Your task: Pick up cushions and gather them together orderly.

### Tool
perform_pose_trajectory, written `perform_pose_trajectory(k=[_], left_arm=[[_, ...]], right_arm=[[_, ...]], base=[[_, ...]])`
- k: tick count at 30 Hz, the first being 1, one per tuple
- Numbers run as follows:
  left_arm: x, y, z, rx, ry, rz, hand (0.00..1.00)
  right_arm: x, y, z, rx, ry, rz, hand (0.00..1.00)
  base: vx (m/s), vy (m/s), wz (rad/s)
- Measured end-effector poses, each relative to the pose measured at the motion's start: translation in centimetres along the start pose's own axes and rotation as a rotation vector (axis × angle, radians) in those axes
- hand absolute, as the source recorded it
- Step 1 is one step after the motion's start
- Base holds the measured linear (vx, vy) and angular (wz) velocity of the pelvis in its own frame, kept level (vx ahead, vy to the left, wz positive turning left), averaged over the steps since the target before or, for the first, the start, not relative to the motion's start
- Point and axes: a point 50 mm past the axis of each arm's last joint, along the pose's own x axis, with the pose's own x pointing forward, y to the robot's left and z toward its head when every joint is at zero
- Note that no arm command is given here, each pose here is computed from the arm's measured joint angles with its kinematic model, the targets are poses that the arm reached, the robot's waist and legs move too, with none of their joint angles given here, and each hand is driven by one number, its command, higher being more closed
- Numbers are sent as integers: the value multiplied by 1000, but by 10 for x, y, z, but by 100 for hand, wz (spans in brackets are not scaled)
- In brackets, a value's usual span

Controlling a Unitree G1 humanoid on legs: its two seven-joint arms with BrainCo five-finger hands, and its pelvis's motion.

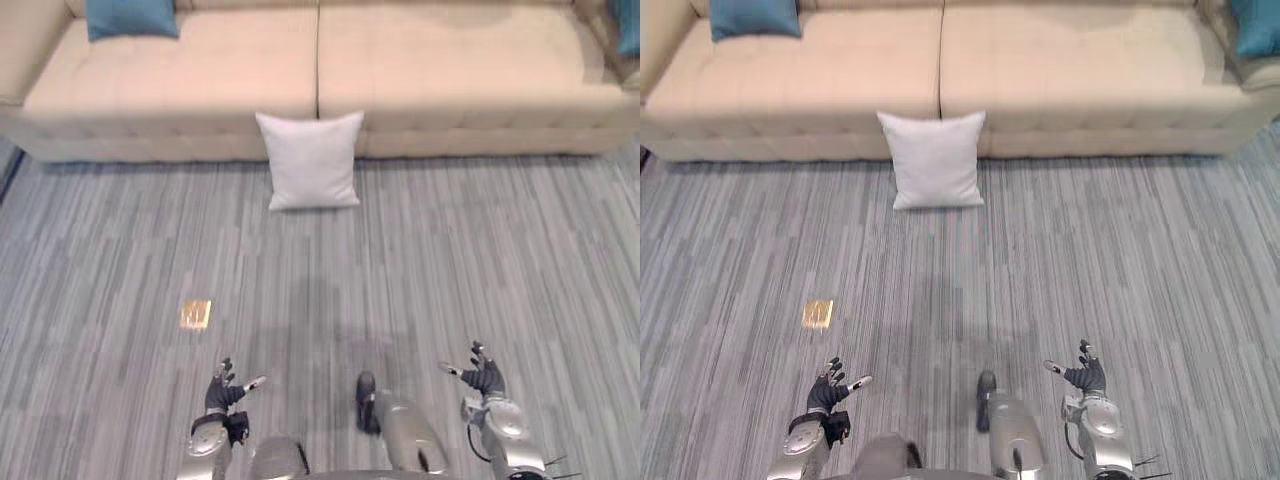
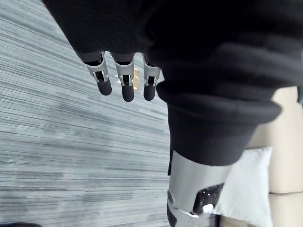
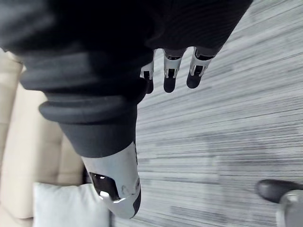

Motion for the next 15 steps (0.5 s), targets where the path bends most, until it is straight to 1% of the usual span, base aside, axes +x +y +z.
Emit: perform_pose_trajectory(k=[2, 5, 6, 8, 11, 15], left_arm=[[-2, -1, -3, -9, 8, 3, 0], [-6, -7, -10, -28, 30, -3, 0], [-6, -5, -9, -27, 24, 2, 0], [-4, -12, -5, -37, 14, -16, 0], [-5, -4, -12, -9, 47, -2, 0], [-7, 5, -15, 10, 53, 31, 0]], right_arm=[[2, 1, 3, 8, -8, -4, 0], [-4, -10, -7, -14, 22, -25, 0], [-6, -6, -13, -7, 39, -20, 0], [-12, -9, -22, -8, 68, -28, 0], [-17, 4, -31, 4, 101, -2, 0], [-18, 17, -28, -3, 81, 45, 0]], base=[[462, 90, -53], [557, 223, -34], [726, 332, 16], [750, 316, 30], [652, 252, 15], [504, 93, 3]])
